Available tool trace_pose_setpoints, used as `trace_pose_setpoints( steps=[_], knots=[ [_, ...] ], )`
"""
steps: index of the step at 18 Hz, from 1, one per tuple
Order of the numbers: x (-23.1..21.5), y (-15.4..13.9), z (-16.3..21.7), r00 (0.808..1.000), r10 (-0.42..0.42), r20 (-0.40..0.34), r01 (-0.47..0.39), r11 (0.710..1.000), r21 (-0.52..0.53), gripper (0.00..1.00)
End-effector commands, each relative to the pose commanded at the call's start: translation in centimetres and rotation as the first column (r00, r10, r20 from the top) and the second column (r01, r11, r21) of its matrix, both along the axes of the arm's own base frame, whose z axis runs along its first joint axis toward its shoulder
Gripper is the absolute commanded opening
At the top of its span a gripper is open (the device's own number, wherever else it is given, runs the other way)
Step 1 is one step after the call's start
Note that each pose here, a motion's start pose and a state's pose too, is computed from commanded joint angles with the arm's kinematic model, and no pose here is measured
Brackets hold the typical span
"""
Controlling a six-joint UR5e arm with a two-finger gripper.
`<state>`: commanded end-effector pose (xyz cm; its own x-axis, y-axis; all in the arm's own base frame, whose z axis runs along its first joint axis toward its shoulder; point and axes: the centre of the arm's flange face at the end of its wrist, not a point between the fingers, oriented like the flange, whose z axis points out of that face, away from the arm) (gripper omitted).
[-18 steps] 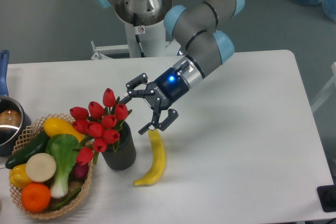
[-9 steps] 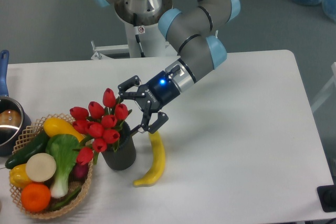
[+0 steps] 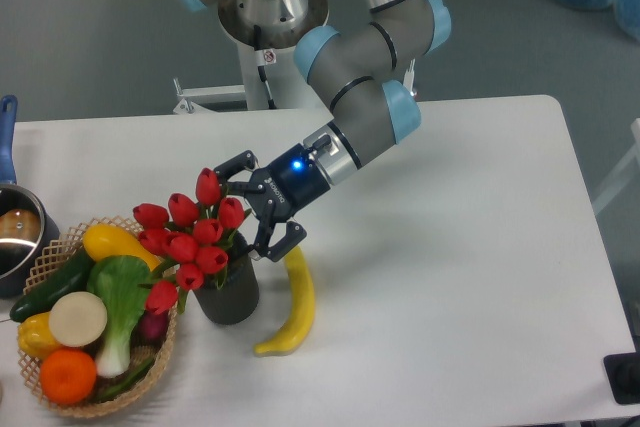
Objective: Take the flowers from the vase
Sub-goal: 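Close the gripper around the tulip stems at the vase rim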
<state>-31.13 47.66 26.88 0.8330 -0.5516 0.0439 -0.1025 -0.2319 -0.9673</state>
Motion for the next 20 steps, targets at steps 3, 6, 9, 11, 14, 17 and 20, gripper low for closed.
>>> trace_pose_setpoints(
  steps=[3,6,9,11,14,17,20],
  knots=[
    [-0.1,0.6,-0.3,1.000,-0.008,0.000,0.008,1.000,0.000,1.00],
    [-0.1,0.9,-0.3,1.000,-0.012,-0.001,0.012,1.000,0.001,1.00],
    [-0.2,1.0,-0.1,1.000,-0.014,-0.005,0.014,1.000,0.003,1.00],
    [0.2,1.4,0.1,1.000,-0.024,-0.009,0.025,1.000,0.006,1.00],
    [0.3,1.8,0.1,0.999,-0.031,-0.012,0.031,1.000,0.008,1.00],
    [0.4,2.4,0.2,0.999,-0.041,-0.018,0.041,0.999,0.012,1.00],
    [0.4,2.4,0.1,0.999,-0.041,-0.018,0.041,0.999,0.012,0.87]
  ],
)
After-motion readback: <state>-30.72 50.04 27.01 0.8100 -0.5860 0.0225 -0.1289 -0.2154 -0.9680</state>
